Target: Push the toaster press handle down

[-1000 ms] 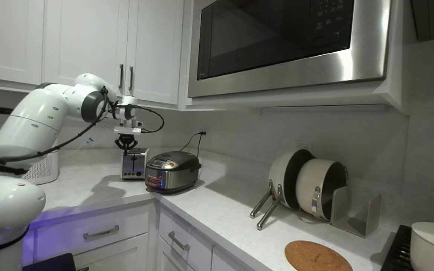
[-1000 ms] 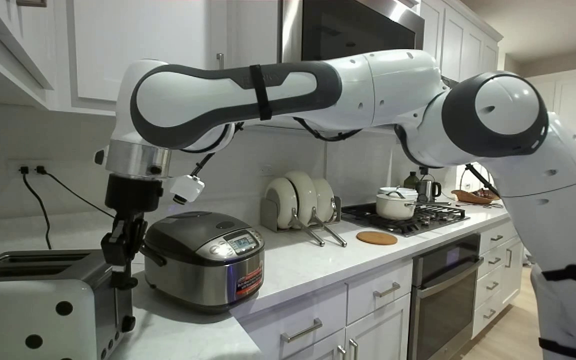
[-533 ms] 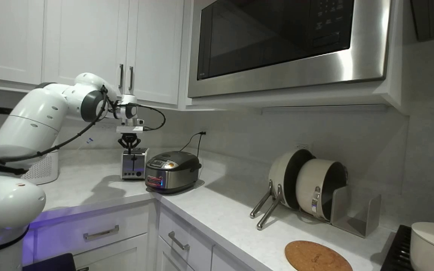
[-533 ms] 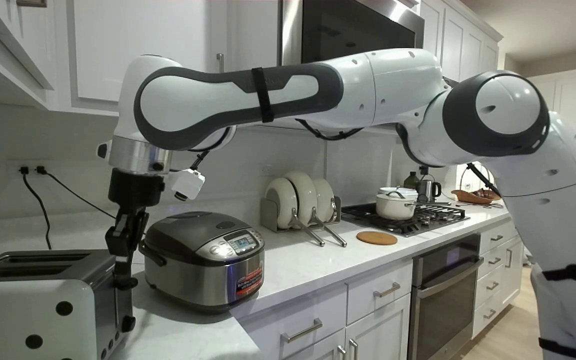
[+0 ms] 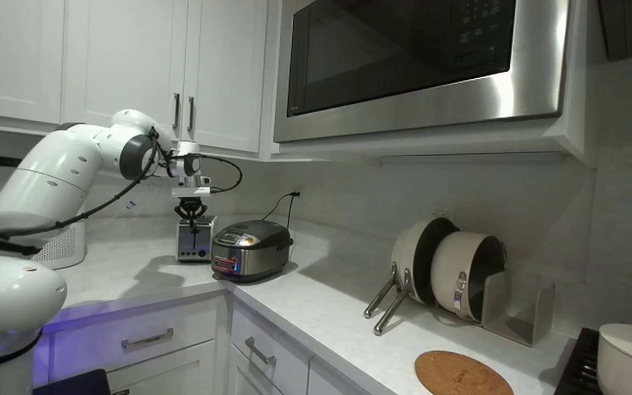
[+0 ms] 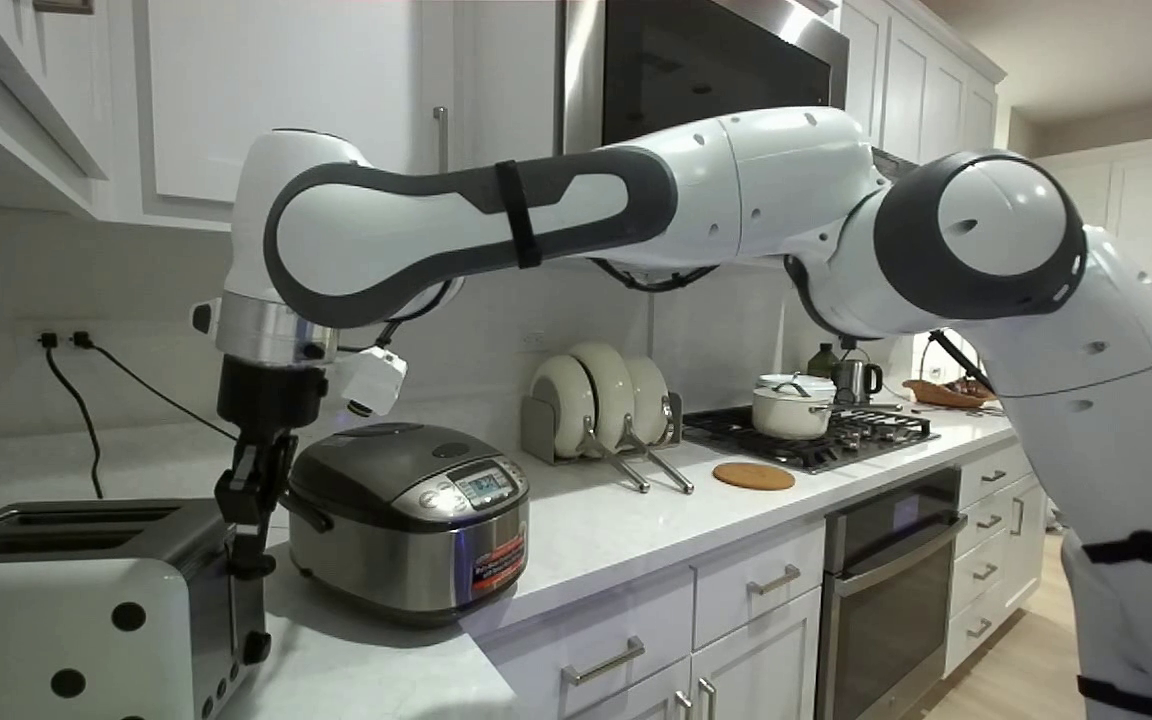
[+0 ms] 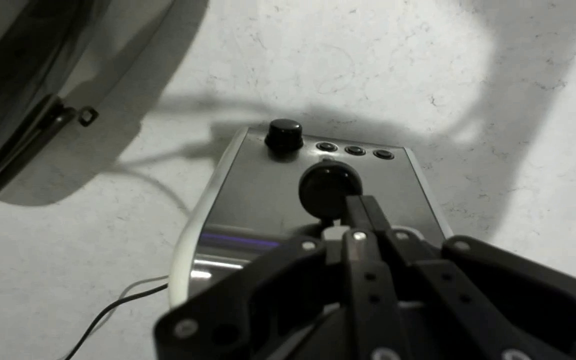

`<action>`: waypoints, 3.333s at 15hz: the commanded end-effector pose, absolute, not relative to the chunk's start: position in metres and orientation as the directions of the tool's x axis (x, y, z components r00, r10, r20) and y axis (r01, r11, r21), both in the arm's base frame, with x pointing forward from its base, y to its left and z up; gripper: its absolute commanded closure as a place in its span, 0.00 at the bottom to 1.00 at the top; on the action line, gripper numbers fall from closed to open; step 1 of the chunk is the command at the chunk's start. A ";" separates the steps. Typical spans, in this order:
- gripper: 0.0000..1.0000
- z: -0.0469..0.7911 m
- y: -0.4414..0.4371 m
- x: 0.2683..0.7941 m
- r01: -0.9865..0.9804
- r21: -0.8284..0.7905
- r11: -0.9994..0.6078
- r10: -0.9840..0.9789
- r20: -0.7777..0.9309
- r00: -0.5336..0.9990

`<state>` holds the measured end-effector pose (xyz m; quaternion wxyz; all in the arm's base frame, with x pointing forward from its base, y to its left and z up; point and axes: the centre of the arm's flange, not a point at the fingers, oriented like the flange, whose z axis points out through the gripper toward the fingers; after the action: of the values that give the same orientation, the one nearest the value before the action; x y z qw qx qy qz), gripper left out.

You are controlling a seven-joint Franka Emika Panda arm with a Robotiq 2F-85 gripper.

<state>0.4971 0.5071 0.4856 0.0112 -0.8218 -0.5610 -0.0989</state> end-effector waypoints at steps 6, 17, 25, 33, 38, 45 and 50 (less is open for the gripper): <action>1.00 0.467 0.512 0.505 0.925 0.128 -0.358 0.925 0.179 0.334; 1.00 0.459 0.506 0.513 0.924 0.126 -0.361 0.925 0.172 0.338; 1.00 0.442 0.502 0.519 0.927 0.104 -0.361 0.927 0.147 0.345; 1.00 0.426 0.500 0.523 0.932 0.071 -0.356 0.929 0.138 0.345; 1.00 0.421 0.500 0.524 0.932 0.056 -0.357 0.928 0.136 0.347; 1.00 0.418 0.497 0.527 0.932 0.030 -0.362 0.924 0.142 0.355; 1.00 0.411 0.496 0.530 0.933 0.007 -0.359 0.925 0.139 0.354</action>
<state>0.5244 0.4997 0.4258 0.0259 -0.8275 -0.5567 -0.0690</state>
